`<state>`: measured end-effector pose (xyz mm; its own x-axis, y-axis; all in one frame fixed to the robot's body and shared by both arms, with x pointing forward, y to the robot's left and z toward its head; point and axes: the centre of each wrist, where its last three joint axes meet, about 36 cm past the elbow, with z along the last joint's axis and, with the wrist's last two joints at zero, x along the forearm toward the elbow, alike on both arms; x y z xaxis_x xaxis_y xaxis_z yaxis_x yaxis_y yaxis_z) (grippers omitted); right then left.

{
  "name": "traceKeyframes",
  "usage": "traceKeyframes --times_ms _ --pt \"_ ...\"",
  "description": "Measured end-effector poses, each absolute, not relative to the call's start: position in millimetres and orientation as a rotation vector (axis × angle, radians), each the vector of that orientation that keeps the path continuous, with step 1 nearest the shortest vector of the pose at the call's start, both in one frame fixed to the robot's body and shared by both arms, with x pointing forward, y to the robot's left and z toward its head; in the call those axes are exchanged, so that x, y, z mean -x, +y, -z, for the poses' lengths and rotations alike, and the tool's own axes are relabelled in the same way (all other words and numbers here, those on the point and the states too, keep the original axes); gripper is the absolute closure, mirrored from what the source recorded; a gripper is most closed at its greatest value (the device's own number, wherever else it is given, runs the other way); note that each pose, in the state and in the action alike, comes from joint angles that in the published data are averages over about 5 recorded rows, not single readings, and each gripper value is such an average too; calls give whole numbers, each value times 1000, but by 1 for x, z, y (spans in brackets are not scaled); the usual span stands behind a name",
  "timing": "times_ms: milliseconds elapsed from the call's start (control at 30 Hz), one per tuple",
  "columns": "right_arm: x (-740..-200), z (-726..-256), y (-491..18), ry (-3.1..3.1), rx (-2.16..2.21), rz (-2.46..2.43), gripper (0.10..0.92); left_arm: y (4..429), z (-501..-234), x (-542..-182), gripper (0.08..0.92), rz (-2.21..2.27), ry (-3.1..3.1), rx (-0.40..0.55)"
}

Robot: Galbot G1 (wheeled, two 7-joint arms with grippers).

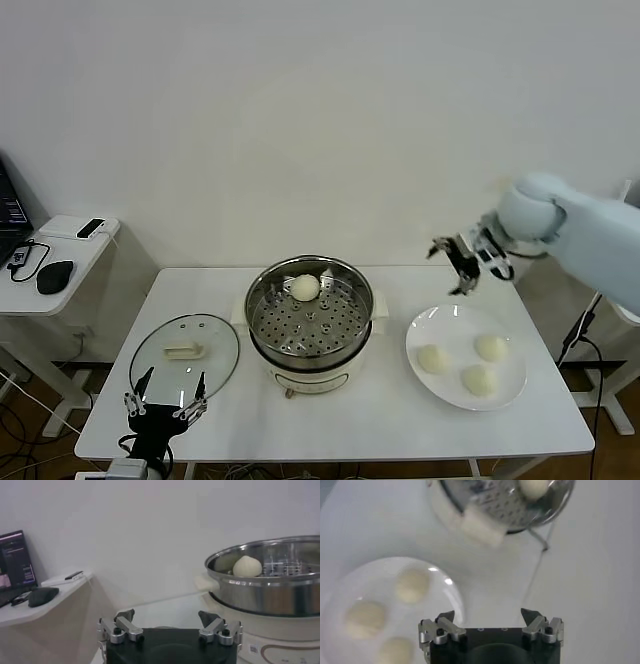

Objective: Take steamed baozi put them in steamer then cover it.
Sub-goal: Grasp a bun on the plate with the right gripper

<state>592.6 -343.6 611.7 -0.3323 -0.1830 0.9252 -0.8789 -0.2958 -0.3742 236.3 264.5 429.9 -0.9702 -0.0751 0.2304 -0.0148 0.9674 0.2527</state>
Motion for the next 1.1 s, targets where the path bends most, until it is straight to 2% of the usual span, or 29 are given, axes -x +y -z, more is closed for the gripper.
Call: traceKeyframes --times_ms 500,1100 --pt "-563 -515 -359 -1418 -1327 -1505 200 269 -422 -238 177 381 -2844 -75" --pt "-578 -458 -317 -1423 -1322 -1452 200 274 -418 -235 177 391 -2824 -101"
